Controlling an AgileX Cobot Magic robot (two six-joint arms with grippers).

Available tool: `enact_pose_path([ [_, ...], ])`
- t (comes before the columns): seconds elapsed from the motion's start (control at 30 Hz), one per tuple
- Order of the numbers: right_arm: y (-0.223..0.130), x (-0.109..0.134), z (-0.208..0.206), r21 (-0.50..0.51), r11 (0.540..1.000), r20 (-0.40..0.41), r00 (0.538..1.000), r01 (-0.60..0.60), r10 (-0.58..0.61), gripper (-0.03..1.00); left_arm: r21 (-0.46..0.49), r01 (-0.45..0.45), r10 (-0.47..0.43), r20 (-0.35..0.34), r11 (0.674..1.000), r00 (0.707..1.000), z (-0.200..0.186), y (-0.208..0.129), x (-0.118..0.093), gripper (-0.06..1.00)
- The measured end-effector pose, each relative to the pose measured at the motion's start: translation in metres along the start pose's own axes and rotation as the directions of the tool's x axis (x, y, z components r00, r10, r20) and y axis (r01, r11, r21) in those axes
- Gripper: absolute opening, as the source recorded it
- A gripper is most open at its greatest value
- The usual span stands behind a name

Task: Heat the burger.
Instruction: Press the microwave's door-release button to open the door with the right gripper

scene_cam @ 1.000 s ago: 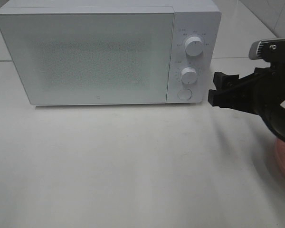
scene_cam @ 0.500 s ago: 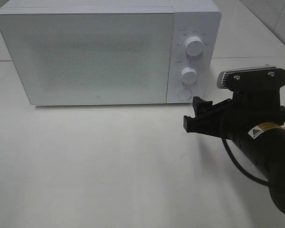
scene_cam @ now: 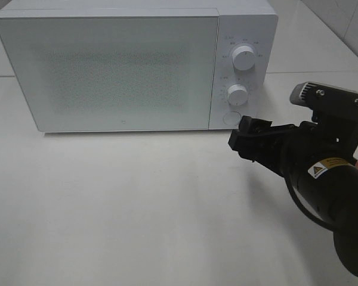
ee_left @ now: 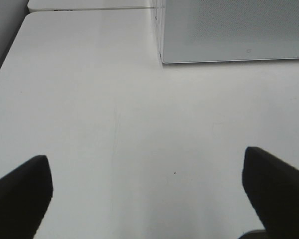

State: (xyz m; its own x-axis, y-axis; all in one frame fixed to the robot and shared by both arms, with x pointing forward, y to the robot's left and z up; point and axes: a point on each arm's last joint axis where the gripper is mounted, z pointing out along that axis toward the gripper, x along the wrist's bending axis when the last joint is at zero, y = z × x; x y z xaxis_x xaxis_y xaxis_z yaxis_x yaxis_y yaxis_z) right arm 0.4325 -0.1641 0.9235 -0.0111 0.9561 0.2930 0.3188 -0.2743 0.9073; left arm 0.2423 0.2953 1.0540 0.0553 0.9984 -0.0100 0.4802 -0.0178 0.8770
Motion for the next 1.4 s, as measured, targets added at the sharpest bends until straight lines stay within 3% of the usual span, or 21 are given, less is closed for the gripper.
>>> enact_pose_path([
  [0.13,0.000,0.000,0.000,0.000,0.991,0.000,0.991,-0.136,0.136,0.74,0.000,0.000,0.000,0.000,1.000,1.000,0.000,0.000,0.000,0.97],
  [0.27,0.000,0.000,0.000,-0.001,0.936,0.000,0.936,-0.353,0.353,0.74,0.000,0.000,0.000,0.000,1.000,1.000,0.000,0.000,0.000,0.97],
  [0.3,0.000,0.000,0.000,-0.001,0.936,0.000,0.936,-0.353,0.353,0.74,0.000,0.000,0.000,0.000,1.000,1.000,0.000,0.000,0.000,0.97],
  [0.37,0.000,0.000,0.000,-0.001,0.859,0.000,0.859,-0.512,0.512,0.74,0.000,0.000,0.000,0.000,1.000,1.000,0.000,0.000,0.000,0.97],
  [0.47,0.000,0.000,0.000,-0.001,0.832,0.000,0.832,-0.555,0.555,0.74,0.000,0.000,0.000,0.000,1.000,1.000,0.000,0.000,0.000,0.97],
  [0.5,0.000,0.000,0.000,-0.001,0.773,0.000,0.773,-0.634,0.634,0.74,0.000,0.000,0.000,0.000,1.000,1.000,0.000,0.000,0.000,0.97],
  [0.57,0.000,0.000,0.000,-0.001,0.749,0.000,0.749,-0.663,0.663,0.74,0.000,0.000,0.000,0.000,1.000,1.000,0.000,0.000,0.000,0.97],
  [0.6,0.000,0.000,0.000,-0.001,0.691,0.000,0.691,-0.723,0.723,0.74,0.000,0.000,0.000,0.000,1.000,1.000,0.000,0.000,0.000,0.97],
  [0.67,0.000,0.000,0.000,0.000,0.669,0.001,0.669,-0.743,0.743,0.74,0.000,0.000,0.000,0.000,1.000,1.000,0.000,0.000,0.000,0.97],
  [0.73,-0.003,0.000,0.000,0.016,0.587,0.024,0.587,-0.810,0.809,0.74,0.000,0.000,0.000,0.000,1.000,1.000,0.000,0.000,0.000,0.97],
  [0.77,-0.003,0.000,0.000,0.016,0.587,0.024,0.587,-0.810,0.809,0.74,0.000,0.000,0.000,0.000,1.000,1.000,0.000,0.000,0.000,0.97],
  [0.83,-0.006,0.000,0.000,0.030,0.504,0.056,0.505,-0.863,0.861,0.74,0.000,0.000,0.000,0.000,1.000,1.000,0.000,0.000,0.000,0.97],
  [0.87,-0.006,0.000,0.000,0.030,0.504,0.056,0.505,-0.863,0.861,0.74,0.000,0.000,0.000,0.000,1.000,1.000,0.000,0.000,0.000,0.97],
  [0.93,-0.007,0.000,0.000,0.034,0.445,0.075,0.447,-0.895,0.892,0.74,0.000,0.000,0.000,0.000,1.000,1.000,0.000,0.000,0.000,0.97],
  [1.1,-0.009,0.000,0.000,0.039,0.410,0.095,0.412,-0.911,0.906,0.73,0.000,0.000,0.000,0.000,1.000,1.000,0.000,0.000,0.000,0.97],
  [1.23,-0.010,0.000,-0.001,0.040,0.409,0.097,0.411,-0.912,0.907,0.71,0.000,0.001,-0.001,0.000,1.000,1.000,0.000,0.000,0.000,0.97],
  [1.4,-0.011,0.000,-0.001,0.047,0.407,0.114,0.410,-0.912,0.905,0.57,0.000,0.001,-0.001,0.000,1.000,1.000,0.000,0.000,0.000,0.97],
])
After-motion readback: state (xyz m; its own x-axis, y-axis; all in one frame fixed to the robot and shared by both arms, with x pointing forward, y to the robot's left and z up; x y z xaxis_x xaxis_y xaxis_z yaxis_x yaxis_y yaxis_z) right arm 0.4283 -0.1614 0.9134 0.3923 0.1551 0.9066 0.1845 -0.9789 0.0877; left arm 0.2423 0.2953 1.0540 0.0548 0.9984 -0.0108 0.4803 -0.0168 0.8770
